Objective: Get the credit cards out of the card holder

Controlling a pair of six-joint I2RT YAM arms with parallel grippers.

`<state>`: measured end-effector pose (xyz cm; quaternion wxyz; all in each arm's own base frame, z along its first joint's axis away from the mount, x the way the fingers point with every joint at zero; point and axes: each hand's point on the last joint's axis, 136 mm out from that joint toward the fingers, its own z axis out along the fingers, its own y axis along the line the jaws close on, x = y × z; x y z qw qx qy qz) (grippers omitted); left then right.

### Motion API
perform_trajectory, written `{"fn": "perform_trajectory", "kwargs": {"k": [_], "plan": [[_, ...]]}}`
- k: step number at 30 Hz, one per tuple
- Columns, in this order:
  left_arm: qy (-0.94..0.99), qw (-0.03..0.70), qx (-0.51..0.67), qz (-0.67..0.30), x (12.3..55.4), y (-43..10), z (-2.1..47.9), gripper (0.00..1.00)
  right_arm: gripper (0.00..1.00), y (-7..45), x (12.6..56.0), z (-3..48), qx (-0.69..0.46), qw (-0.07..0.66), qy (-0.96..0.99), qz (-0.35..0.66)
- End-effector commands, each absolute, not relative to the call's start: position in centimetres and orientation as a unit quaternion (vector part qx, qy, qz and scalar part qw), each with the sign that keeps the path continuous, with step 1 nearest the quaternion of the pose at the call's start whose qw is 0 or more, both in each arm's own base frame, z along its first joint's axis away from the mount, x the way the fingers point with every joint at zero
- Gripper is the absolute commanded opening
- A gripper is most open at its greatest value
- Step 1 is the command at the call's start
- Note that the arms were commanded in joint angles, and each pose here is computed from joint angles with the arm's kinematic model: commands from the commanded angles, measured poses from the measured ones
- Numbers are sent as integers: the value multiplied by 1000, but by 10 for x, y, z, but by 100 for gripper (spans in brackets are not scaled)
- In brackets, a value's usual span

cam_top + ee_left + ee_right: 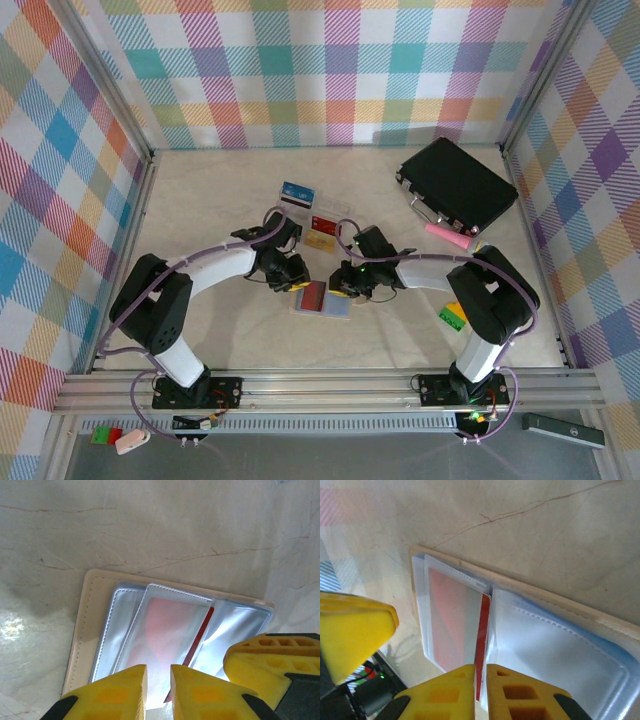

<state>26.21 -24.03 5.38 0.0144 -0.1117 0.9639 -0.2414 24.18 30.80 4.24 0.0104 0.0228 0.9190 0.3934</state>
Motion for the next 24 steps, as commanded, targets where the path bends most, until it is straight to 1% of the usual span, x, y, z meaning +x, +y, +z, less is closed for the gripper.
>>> {"fn": "perform_trajectory", "kwargs": {"k": [1, 6, 13, 20, 24], "plan": [[963, -7, -126, -237, 245, -238, 44, 17, 13, 318, 240, 42, 53, -1, 911, 409], [966, -24, -138, -219, 236, -231, 26, 14, 13, 321, 235, 37, 59, -17, 912, 406], [968, -39, -162, -186, 228, -219, 8, 12, 15, 317, 223, 17, 72, -45, 918, 386], [970, -53, -175, -160, 221, -210, -2, 10, 19, 313, 223, 8, 72, -45, 925, 371], [969, -57, -175, -162, 221, -212, -3, 10, 19, 314, 223, 6, 67, -43, 926, 369]]}}
